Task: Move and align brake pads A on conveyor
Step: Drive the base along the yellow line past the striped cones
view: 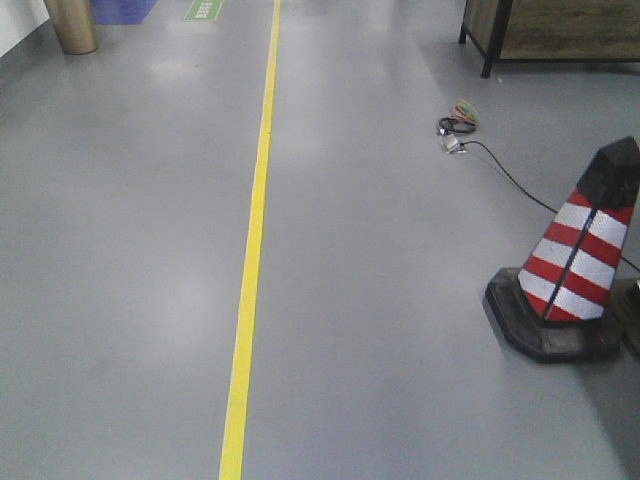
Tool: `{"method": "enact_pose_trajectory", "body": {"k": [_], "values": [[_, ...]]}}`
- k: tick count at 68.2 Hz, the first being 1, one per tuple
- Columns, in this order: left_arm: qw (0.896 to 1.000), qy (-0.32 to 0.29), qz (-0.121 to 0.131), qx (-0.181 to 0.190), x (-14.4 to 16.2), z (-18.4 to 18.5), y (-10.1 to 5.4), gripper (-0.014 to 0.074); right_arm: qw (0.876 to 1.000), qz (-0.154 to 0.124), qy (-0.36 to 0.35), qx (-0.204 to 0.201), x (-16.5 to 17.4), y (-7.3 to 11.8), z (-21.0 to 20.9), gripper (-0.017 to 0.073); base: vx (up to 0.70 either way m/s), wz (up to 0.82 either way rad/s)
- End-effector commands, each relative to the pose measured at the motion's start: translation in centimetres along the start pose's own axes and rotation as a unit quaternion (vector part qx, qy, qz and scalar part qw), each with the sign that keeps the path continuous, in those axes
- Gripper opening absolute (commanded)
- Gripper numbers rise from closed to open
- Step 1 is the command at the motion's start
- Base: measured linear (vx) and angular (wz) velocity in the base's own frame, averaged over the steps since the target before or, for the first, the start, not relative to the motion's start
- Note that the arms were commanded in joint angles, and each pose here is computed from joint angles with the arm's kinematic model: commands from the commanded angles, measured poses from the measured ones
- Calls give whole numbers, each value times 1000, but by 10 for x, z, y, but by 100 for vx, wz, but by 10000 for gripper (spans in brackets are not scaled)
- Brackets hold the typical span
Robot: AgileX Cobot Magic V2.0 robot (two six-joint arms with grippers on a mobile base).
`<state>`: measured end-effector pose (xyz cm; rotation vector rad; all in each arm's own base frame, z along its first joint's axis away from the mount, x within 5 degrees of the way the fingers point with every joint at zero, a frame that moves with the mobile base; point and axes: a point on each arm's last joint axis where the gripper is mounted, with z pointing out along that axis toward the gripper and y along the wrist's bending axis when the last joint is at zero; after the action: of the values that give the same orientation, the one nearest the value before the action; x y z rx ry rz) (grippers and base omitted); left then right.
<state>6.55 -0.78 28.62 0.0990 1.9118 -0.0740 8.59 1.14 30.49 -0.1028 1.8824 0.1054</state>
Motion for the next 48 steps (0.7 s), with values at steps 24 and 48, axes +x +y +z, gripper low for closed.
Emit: {"method": "enact_pose_trajectory", "body": {"k": [24, 48], "values": [[998, -58, -9, 0, -17, -3, 0, -6, 998, -3, -60, -1, -18, 0, -4, -4, 58, -5], [998, -58, -9, 0, -17, -3, 0, -6, 998, -3, -60, -1, -18, 0, -4, -4, 49, -6]]}}
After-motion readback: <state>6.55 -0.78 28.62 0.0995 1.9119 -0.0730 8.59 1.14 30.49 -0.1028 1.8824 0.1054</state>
